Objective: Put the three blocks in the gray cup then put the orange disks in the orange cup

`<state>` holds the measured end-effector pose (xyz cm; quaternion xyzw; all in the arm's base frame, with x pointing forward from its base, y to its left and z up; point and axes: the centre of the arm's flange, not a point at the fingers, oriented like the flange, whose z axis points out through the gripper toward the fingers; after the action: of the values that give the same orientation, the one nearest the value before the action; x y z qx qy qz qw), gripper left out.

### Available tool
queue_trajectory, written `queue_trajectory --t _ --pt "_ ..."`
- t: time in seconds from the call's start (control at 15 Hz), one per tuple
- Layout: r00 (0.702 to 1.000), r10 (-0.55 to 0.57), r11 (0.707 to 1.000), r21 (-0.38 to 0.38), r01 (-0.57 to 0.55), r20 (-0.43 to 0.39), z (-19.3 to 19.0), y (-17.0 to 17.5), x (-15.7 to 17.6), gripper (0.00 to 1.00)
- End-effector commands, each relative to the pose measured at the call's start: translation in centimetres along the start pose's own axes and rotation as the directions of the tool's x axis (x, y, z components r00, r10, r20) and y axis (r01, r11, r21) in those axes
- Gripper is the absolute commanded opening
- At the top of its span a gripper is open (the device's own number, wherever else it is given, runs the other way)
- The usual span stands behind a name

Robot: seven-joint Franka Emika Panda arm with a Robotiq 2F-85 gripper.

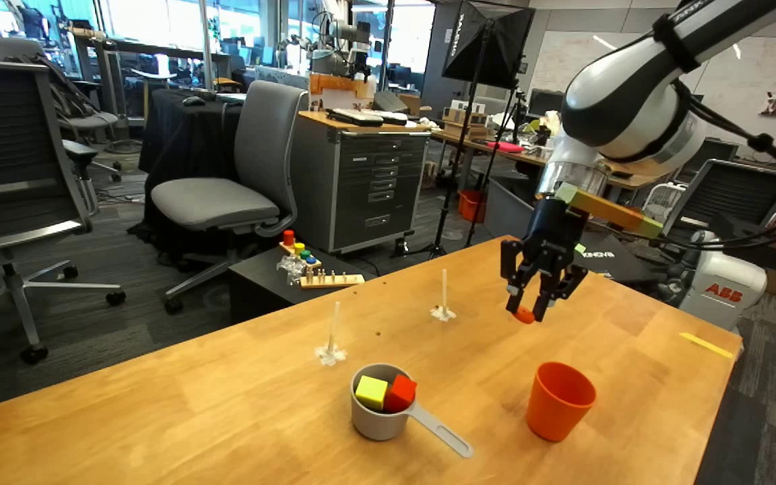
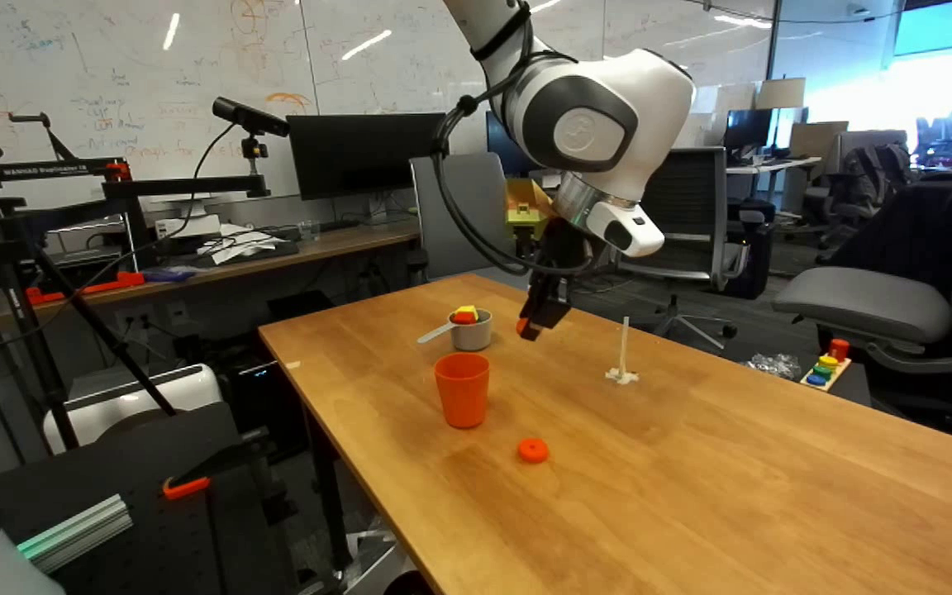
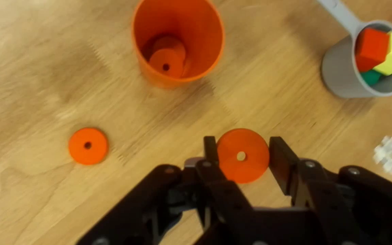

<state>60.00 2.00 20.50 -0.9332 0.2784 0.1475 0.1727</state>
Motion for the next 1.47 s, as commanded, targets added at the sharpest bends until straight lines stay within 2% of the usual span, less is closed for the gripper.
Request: queue_trajectory --t 0.0,0.33,0.93,1.0,1.07,1.33,1.4 --pt "0.992 -0.098 0.994 0.066 0.093 0.084 -0.9 -1.3 -4.0 0.18" --pt "0.979 -0.141 0.987 0.097 0.127 0.150 -0.2 -0.6 -6.4 0.18" --pt "0.971 -0.102 0.992 0.092 0.084 0.215 2.1 3.5 -6.5 0.18" --pt "0.971 -0.092 0.993 0.091 0.074 0.221 2.2 4.0 -6.3 0.47" --pt "0.971 -0.082 0.994 0.087 0.064 0.225 2.3 4.3 -6.2 0.68" --pt "0.974 -0.047 0.997 0.070 0.032 0.223 2.4 5.4 -5.5 0.98" --pt "0.976 -0.042 0.997 0.064 0.029 0.213 2.3 5.6 -5.2 1.00"
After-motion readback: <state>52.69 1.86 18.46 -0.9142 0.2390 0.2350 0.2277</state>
